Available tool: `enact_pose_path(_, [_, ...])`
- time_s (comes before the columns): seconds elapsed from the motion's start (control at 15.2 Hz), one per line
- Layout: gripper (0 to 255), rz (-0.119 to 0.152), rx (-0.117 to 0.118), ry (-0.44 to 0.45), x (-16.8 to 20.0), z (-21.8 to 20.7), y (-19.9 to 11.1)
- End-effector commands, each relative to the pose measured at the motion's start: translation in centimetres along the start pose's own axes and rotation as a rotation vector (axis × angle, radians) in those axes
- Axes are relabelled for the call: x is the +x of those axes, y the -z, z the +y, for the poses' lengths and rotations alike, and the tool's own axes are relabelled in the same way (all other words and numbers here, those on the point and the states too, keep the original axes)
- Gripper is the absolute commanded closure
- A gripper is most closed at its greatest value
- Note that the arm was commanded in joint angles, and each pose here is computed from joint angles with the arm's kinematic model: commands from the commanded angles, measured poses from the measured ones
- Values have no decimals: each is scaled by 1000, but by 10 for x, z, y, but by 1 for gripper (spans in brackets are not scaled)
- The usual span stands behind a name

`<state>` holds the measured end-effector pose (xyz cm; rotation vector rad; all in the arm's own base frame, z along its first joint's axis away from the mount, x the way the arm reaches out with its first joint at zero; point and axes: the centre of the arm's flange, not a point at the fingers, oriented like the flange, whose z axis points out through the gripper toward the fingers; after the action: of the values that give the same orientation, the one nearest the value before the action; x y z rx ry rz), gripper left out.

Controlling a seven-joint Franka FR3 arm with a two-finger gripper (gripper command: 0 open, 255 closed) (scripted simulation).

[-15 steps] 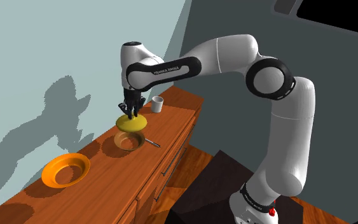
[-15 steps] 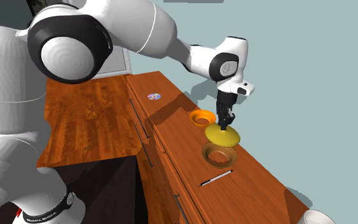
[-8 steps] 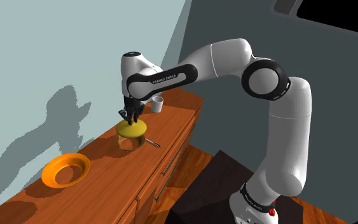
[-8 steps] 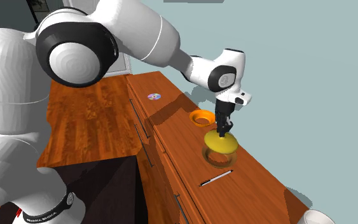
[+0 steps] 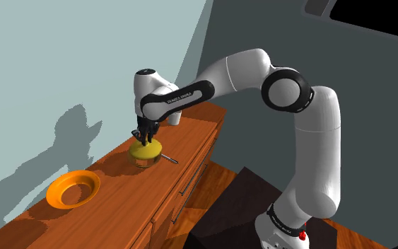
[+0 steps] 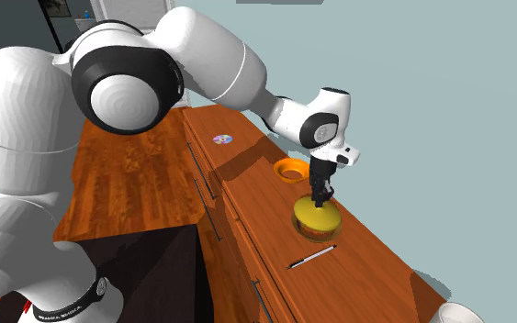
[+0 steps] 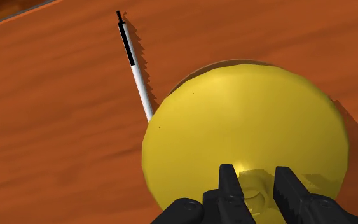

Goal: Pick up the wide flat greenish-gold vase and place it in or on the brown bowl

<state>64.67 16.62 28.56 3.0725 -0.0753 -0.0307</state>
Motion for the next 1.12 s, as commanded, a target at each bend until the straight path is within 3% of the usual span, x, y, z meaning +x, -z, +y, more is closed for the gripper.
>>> enact_pose_path(0.0, [255, 1, 0, 0, -1, -1, -9])
enact_pose_path(0.46, [255, 1, 0, 0, -1, -1, -9])
enact_pose_path(0.53, [0, 1, 0, 0, -1, -1, -9])
enact_pose_path(0.86, [0, 1, 0, 0, -1, -1, -9])
enact_pose_path(1.06, [0, 1, 0, 0, -1, -1, 31])
